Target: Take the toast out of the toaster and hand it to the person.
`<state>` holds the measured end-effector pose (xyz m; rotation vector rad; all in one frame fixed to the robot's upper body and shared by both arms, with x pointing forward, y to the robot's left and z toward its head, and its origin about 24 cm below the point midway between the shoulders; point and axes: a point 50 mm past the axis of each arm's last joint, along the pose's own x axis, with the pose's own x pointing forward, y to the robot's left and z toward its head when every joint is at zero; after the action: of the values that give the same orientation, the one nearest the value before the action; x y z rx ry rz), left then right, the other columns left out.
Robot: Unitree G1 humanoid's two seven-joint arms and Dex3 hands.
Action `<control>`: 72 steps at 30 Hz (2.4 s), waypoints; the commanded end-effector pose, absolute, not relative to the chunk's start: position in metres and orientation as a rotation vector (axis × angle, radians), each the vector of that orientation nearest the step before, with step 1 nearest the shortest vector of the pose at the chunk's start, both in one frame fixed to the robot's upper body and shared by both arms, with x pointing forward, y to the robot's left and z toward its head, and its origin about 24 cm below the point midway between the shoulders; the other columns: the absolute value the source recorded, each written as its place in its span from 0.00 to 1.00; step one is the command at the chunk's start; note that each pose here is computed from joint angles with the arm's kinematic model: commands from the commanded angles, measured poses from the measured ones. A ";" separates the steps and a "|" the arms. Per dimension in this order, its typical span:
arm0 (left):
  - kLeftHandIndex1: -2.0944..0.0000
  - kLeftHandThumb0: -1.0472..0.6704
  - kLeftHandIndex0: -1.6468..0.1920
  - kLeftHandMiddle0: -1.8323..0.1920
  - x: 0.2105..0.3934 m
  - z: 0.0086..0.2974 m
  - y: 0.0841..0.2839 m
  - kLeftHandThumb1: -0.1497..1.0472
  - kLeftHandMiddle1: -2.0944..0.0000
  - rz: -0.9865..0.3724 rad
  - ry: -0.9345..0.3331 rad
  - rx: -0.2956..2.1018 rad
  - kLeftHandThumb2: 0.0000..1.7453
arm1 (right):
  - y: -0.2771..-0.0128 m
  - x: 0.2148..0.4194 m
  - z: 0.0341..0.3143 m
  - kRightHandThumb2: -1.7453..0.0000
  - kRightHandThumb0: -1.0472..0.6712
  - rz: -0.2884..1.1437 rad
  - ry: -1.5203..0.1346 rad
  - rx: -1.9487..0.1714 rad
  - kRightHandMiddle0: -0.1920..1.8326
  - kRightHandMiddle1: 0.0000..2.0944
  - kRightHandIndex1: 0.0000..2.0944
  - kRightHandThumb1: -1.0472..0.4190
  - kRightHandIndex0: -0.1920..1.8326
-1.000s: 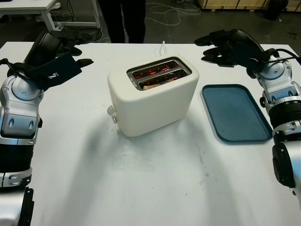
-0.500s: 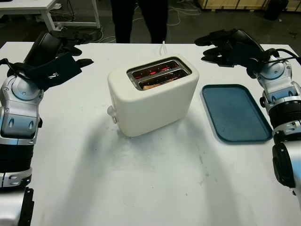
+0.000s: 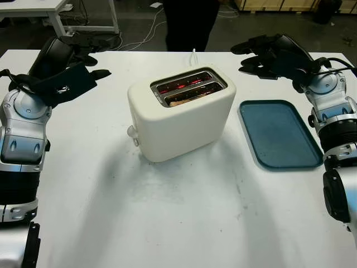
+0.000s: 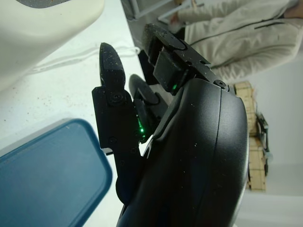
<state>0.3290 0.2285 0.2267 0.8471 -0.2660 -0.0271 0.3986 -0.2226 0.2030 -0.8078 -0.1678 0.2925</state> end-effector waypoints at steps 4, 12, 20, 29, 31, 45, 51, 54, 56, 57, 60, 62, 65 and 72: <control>1.00 0.35 0.50 0.63 0.328 0.228 0.227 0.89 0.76 -0.027 -0.269 0.844 0.04 | -0.223 0.398 0.204 0.93 0.42 0.286 -0.174 -0.801 0.45 0.00 0.00 0.09 0.47; 1.00 0.36 0.50 0.63 0.328 0.227 0.228 0.89 0.76 -0.024 -0.272 0.844 0.03 | -0.223 0.397 0.204 0.93 0.42 0.294 -0.185 -0.803 0.45 0.00 0.00 0.09 0.47; 1.00 0.35 0.51 0.63 0.328 0.227 0.227 0.89 0.76 -0.025 -0.261 0.847 0.04 | -0.223 0.397 0.204 0.93 0.41 0.287 -0.173 -0.812 0.44 0.00 0.00 0.09 0.47; 1.00 0.35 0.51 0.63 0.328 0.227 0.227 0.89 0.76 -0.025 -0.262 0.843 0.04 | -0.223 0.397 0.203 0.92 0.42 0.297 -0.174 -0.795 0.44 0.00 0.00 0.09 0.46; 1.00 0.36 0.51 0.63 0.328 0.227 0.227 0.89 0.76 -0.024 -0.259 0.840 0.04 | -0.223 0.398 0.203 0.93 0.41 0.295 -0.173 -0.796 0.44 0.00 0.00 0.09 0.46; 1.00 0.36 0.50 0.63 0.328 0.227 0.228 0.89 0.76 -0.024 -0.264 0.847 0.04 | -0.223 0.398 0.203 0.92 0.42 0.297 -0.170 -0.787 0.44 0.00 0.00 0.09 0.46; 1.00 0.35 0.50 0.63 0.328 0.226 0.228 0.89 0.76 -0.022 -0.263 0.846 0.04 | -0.223 0.398 0.203 0.93 0.42 0.296 -0.163 -0.769 0.44 0.00 0.00 0.09 0.46; 1.00 0.36 0.51 0.63 0.328 0.227 0.227 0.89 0.77 -0.024 -0.263 0.836 0.04 | -0.223 0.398 0.203 0.92 0.42 0.295 -0.163 -0.771 0.43 0.00 0.00 0.09 0.46; 1.00 0.36 0.51 0.63 0.328 0.227 0.227 0.89 0.77 -0.024 -0.260 0.847 0.04 | -0.223 0.397 0.203 0.92 0.43 0.300 -0.169 -0.766 0.44 0.00 0.00 0.09 0.46; 1.00 0.36 0.51 0.63 0.328 0.227 0.227 0.89 0.77 -0.026 -0.262 0.851 0.04 | -0.223 0.397 0.203 0.92 0.43 0.301 -0.170 -0.766 0.44 0.00 0.00 0.09 0.46; 1.00 0.36 0.51 0.63 0.328 0.228 0.226 0.89 0.77 -0.025 -0.264 0.853 0.04 | -0.223 0.397 0.203 0.92 0.43 0.301 -0.172 -0.776 0.44 0.00 0.00 0.09 0.46; 1.00 0.36 0.50 0.62 0.328 0.228 0.226 0.89 0.77 -0.026 -0.269 0.860 0.04 | -0.223 0.397 0.204 0.92 0.43 0.300 -0.172 -0.782 0.44 0.00 0.00 0.09 0.46; 1.00 0.35 0.50 0.62 0.328 0.228 0.226 0.89 0.77 -0.027 -0.269 0.861 0.04 | -0.223 0.397 0.204 0.92 0.43 0.300 -0.174 -0.785 0.43 0.00 0.00 0.09 0.46; 1.00 0.35 0.50 0.62 0.328 0.228 0.227 0.89 0.77 -0.030 -0.277 0.863 0.04 | -0.223 0.398 0.205 0.93 0.41 0.293 -0.177 -0.807 0.45 0.00 0.01 0.09 0.47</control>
<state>0.3284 0.2279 0.2278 0.8485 -0.2664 -0.0241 0.3985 -0.2227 0.2038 -0.7929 -0.1628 0.2979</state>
